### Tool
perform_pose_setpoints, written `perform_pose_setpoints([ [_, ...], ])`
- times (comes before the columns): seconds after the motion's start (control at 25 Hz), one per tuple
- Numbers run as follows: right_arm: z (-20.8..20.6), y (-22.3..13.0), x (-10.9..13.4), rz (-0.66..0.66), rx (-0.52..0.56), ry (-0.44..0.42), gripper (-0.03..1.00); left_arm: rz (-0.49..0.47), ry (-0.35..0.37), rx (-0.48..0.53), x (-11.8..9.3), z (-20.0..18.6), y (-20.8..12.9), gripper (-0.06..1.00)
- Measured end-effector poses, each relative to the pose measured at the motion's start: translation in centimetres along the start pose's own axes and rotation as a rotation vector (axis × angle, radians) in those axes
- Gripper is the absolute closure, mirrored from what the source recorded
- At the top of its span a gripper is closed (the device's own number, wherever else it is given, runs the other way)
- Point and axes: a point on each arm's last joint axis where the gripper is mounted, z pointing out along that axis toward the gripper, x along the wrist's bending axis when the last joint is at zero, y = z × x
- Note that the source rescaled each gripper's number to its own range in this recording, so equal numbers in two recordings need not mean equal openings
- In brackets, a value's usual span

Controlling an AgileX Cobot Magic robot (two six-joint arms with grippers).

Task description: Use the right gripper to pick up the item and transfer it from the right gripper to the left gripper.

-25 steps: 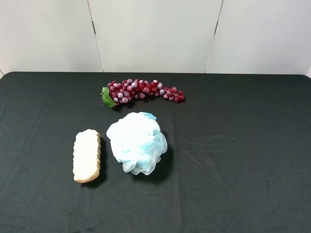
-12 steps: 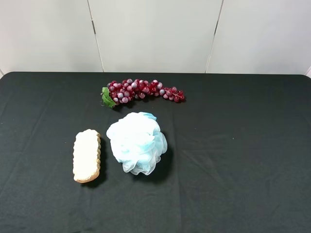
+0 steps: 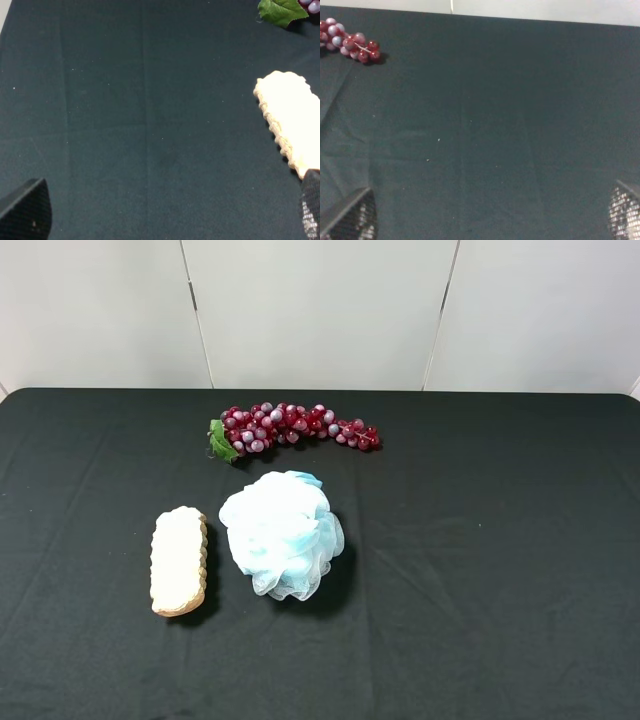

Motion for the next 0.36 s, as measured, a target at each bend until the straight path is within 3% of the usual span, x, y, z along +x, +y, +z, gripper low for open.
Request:
perform_pose_setpoints([
  [0.36, 0.00, 0.00, 0.00, 0.000, 0.000, 0.000, -0.03, 0.000, 0.000, 0.000, 0.00, 0.00, 0.00, -0.04],
])
